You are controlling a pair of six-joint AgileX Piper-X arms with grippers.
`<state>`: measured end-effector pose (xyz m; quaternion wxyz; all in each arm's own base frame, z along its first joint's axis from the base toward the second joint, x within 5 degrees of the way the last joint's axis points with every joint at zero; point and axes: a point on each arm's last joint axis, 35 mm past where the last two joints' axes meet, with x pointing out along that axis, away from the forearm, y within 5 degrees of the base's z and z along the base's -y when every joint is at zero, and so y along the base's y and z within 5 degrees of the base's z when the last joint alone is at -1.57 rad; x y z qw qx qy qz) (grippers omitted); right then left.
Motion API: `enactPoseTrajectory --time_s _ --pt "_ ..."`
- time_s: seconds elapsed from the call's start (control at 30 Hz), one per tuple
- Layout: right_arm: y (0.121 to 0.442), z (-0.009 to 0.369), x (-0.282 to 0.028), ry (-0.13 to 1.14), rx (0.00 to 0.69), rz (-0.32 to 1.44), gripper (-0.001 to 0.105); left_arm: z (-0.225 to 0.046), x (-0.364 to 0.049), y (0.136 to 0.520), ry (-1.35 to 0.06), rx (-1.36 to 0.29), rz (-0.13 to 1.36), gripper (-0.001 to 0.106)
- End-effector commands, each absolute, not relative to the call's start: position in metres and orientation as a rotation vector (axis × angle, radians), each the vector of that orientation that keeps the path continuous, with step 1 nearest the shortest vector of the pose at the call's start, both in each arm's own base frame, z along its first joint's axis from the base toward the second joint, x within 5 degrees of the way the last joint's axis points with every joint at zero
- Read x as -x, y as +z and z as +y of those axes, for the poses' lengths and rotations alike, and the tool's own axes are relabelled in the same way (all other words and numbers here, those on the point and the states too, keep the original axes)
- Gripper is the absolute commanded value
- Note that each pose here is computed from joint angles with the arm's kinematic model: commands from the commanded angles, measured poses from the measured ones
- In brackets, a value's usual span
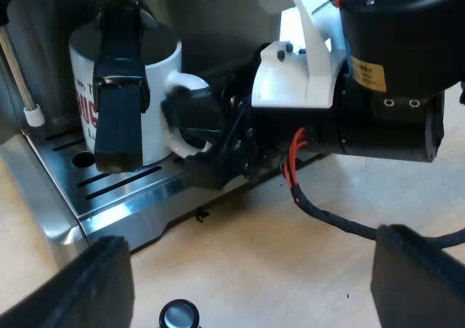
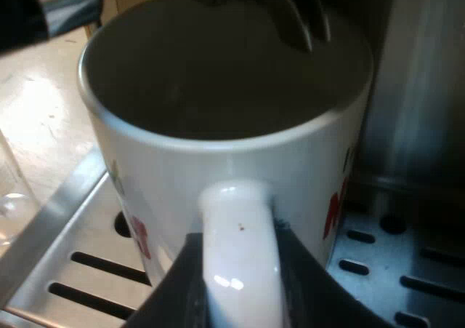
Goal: Place mug into machine
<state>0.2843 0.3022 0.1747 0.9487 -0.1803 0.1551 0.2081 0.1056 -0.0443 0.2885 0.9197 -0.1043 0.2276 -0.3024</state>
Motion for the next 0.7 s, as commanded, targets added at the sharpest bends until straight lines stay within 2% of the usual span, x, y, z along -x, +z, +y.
enactPoseTrajectory --time_s 0.03,0.13,0.23,0.3,0.37,0.53,0.7 --pt "0.18 0.304 -0.286 0.404 0.399 0.284 0.0 -0.045 -0.105 0.29 -0.639 0.211 0.459 0.069" --pt "0.18 0.304 -0.286 0.405 0.4 0.282 0.004 -0.045 -0.105 0.29 -0.639 0.211 0.459 0.069" --pt "0.18 0.304 -0.286 0.405 0.4 0.282 0.026 -0.045 -0.105 0.29 -0.643 0.212 0.459 0.069" --pt "0.18 0.304 -0.287 0.405 0.4 0.282 0.044 -0.045 -0.105 0.29 -0.642 0.212 0.459 0.069" --pt "0.18 0.304 -0.287 0.405 0.4 0.282 0.052 -0.045 -0.105 0.29 -0.642 0.212 0.459 0.069" --pt "0.182 0.304 -0.285 0.407 0.404 0.285 0.054 -0.045 -0.105 0.29 -0.642 0.212 0.459 0.069" --pt "0.193 0.306 -0.27 0.407 0.452 0.323 0.054 -0.045 -0.105 0.29 -0.642 0.212 0.459 0.069"
